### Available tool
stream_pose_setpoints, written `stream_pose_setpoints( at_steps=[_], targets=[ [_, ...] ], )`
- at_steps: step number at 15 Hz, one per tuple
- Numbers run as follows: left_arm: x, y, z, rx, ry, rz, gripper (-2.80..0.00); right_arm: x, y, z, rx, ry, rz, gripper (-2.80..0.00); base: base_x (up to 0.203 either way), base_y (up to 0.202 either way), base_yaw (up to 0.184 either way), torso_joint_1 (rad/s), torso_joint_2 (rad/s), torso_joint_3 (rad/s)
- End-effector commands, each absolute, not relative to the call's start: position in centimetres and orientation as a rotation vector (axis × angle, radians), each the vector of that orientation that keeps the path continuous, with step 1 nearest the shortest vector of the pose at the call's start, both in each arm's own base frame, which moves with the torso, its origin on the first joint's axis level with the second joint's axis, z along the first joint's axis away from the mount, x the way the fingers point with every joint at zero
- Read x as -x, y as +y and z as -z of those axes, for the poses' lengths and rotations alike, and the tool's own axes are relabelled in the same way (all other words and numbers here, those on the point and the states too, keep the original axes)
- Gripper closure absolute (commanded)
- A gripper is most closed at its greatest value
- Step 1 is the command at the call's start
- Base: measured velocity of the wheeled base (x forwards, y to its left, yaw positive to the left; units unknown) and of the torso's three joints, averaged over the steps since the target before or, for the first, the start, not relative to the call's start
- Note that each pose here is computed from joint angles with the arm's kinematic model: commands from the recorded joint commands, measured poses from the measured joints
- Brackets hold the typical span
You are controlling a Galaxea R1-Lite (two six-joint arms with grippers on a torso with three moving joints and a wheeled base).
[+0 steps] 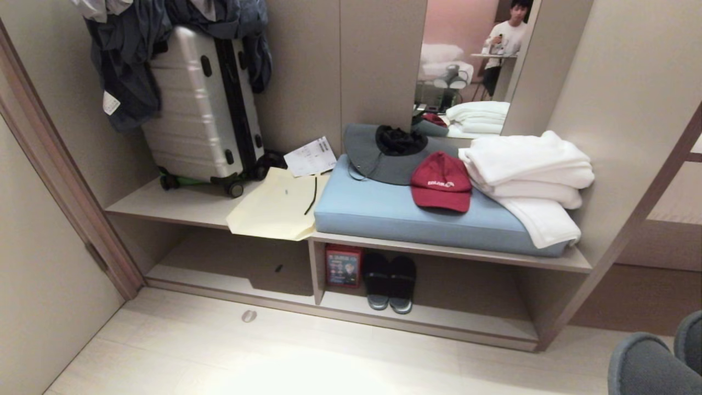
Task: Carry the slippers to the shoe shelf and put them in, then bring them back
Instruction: Place the slippers on the floor
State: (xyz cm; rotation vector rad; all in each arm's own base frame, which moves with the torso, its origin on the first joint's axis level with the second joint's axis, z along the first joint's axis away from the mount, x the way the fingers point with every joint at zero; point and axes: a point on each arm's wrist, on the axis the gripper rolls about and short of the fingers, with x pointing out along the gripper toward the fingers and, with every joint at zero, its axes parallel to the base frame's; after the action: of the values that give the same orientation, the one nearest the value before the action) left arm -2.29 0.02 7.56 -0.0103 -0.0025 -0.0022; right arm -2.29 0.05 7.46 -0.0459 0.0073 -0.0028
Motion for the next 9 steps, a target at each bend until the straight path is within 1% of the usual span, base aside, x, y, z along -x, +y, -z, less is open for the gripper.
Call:
stream_pose_setpoints(
  at_steps=[1,9],
  targets=[
    [2.27,0.02,-7.52,0.011,0.000,0.002,0.00,2.33,0.05,-7.46,0.044,0.002,0.003,0.00,0.000,0.000,0.000,0.000,0.00,0.000],
    [2.27,0.01,-7.51,0.009,0.002,0.003,0.00,2.31,0.05,-7.46,0.049,0.003,0.003,0.00,0.000,0.000,0.000,0.000,0.00,0.000]
  ],
)
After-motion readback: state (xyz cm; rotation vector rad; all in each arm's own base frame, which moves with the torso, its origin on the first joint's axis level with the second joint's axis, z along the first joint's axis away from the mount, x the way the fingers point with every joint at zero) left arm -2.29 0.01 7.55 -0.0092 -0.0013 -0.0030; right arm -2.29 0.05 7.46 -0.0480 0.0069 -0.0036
